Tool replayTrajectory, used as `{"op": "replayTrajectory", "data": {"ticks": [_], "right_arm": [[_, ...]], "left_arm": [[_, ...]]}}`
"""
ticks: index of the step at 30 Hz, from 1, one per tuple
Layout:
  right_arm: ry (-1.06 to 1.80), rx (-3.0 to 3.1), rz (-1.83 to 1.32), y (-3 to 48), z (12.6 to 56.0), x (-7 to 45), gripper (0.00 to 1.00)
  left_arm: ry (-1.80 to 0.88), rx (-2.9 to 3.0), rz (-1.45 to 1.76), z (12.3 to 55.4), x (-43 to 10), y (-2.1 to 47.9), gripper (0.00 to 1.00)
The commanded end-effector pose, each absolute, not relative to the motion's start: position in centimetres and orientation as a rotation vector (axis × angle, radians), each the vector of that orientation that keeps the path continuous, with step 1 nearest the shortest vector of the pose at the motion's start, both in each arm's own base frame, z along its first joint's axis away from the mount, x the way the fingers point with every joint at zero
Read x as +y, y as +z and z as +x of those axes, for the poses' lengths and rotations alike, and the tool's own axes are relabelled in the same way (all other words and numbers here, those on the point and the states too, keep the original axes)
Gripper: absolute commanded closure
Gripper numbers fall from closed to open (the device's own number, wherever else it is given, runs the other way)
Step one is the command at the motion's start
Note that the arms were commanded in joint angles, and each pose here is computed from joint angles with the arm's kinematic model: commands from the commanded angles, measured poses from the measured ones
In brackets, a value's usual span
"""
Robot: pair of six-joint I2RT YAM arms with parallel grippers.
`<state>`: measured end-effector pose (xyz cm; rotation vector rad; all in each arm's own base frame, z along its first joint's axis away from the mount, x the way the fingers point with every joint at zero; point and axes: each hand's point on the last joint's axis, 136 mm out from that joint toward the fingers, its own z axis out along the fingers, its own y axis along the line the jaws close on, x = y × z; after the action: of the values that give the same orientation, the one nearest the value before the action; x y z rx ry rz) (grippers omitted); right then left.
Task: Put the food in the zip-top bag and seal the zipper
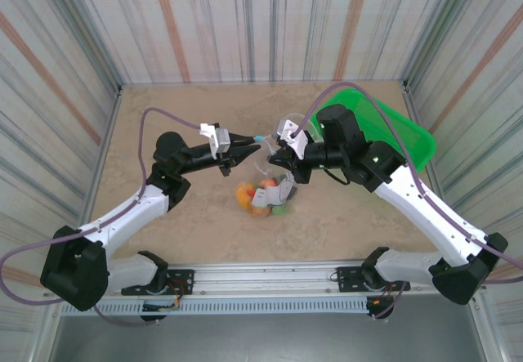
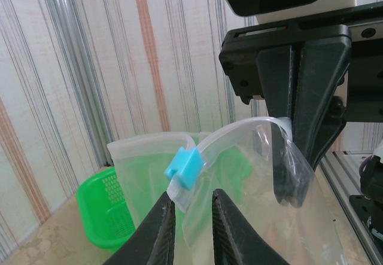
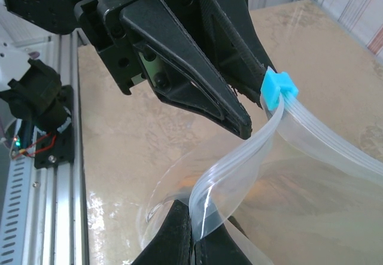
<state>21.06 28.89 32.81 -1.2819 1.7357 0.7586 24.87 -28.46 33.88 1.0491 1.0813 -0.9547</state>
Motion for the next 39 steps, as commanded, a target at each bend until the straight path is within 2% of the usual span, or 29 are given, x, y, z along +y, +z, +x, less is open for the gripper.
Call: {"op": "replayTrajectory", "data": {"ticks": [1,4,8,13,15,18,20,24,29,39], "right_arm": [[0.802,1.718,-1.263,33.4,20.7,29.0,1.0],[0.801,1.721,-1.261,33.4,20.8,29.0,1.0],[0.795,1.715,-1.257,33.5,20.8,28.9,1.0],[0.775,1.723,-1.243,33.5,21.1,28.7,0.99],[0.734,1.736,-1.226,33.4,21.6,28.4,0.89],[0.599,1.766,-1.177,33.6,23.1,27.0,0.65],[0.483,1.783,-1.143,34.3,24.1,25.8,0.56],[0.343,1.787,-1.13,36.4,24.7,24.0,0.55],[0.296,1.757,-1.257,38.3,23.5,24.9,0.6],[0.46,1.618,-1.538,38.8,20.9,29.8,0.58]], "left_arm": [[-0.932,0.998,1.045,24.6,-28.4,36.2,0.77],[-0.934,0.994,1.053,24.6,-28.5,36.3,0.79],[-0.943,0.991,1.076,24.5,-28.8,36.1,0.98],[-0.929,1.004,1.077,24.6,-28.8,35.8,1.0],[-0.908,1.006,1.085,24.4,-28.6,36.0,1.0],[-0.841,1.035,1.126,24.2,-28.2,36.4,1.0],[-0.792,1.089,1.175,23.9,-27.8,36.7,1.0],[-0.718,1.168,1.223,23.2,-26.7,37.4,1.0],[-0.724,1.203,1.25,22.1,-26.2,37.9,1.0],[-0.715,1.218,1.288,21.5,-26.0,36.5,1.0]]}}
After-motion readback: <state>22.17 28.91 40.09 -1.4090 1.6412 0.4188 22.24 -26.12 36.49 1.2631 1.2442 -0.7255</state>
